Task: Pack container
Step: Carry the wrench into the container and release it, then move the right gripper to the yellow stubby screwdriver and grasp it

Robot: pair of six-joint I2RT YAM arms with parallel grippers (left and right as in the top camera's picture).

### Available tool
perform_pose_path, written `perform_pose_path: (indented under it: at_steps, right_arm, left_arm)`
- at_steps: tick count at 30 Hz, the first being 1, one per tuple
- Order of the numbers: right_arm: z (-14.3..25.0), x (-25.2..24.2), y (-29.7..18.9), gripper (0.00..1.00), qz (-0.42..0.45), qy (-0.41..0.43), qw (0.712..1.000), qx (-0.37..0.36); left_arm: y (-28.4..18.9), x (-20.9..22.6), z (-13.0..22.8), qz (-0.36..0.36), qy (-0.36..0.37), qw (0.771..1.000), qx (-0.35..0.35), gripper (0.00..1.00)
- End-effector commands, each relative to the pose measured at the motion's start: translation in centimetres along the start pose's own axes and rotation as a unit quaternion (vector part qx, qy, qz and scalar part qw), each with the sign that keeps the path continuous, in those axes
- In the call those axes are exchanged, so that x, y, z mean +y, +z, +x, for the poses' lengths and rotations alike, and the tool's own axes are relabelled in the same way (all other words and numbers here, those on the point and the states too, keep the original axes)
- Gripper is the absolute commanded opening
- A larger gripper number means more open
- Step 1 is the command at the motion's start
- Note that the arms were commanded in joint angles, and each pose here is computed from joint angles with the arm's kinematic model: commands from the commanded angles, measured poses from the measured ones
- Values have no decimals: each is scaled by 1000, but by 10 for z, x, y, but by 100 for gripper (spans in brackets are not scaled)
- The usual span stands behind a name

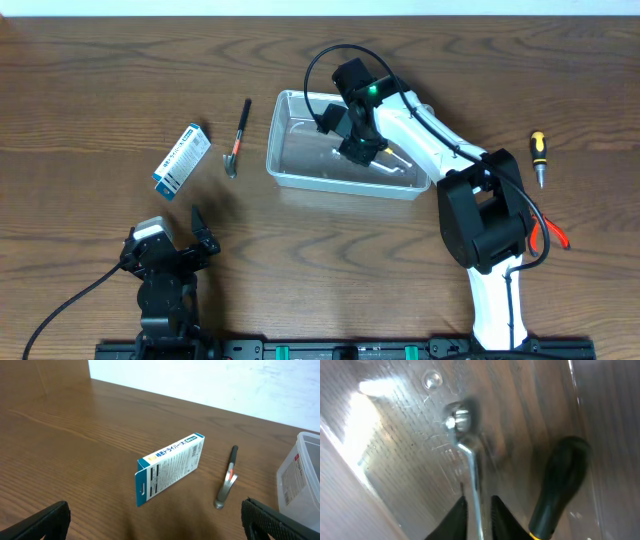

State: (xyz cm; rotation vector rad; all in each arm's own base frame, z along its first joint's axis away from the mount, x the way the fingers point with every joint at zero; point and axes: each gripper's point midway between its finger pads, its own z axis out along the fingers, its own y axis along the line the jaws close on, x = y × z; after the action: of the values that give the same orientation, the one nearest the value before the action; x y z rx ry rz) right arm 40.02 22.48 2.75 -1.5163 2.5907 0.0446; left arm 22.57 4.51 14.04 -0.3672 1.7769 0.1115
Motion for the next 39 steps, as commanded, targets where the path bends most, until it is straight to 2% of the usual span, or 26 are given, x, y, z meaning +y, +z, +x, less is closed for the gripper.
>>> perform_pose_path:
  at_steps: [1, 4, 7, 13, 16, 18, 24, 32, 39]
  right_arm:
    - [-13, 6, -6, 11, 1, -4, 1000, -13]
    - [-22, 7, -14, 7, 4, 9, 1000, -21]
    - [-36, 7, -35, 8, 10, 14, 999, -33]
    - [-64, -13, -103, 20, 50, 66, 993, -79]
    - [-61, -38, -140, 32, 100, 120, 984, -89]
    - [-51, -57, -162, 36, 135, 160, 974, -90]
    - [2, -106, -195, 37, 172, 264, 947, -70]
    - [120, -172, -196, 37, 161, 427, 890, -13]
    - [214, -204, -189, 39, 137, 532, 836, 17]
  left_arm:
    - [3, 3, 10, -6, 6, 1000, 10, 98]
    - [3, 3, 10, -6, 6, 1000, 10, 98]
    - [3, 3, 10, -6, 6, 1000, 10, 98]
    - [3, 3, 10, -6, 6, 1000, 10, 98]
    - [3, 3, 10, -6, 6, 1000, 10, 98]
    - [3, 3, 10, -6, 6, 1000, 10, 98]
    - [3, 3, 10, -6, 6, 1000, 10, 98]
    - [3, 3, 10, -6, 6, 1000, 10, 98]
    - [3, 3, 10, -6, 6, 1000, 10, 98]
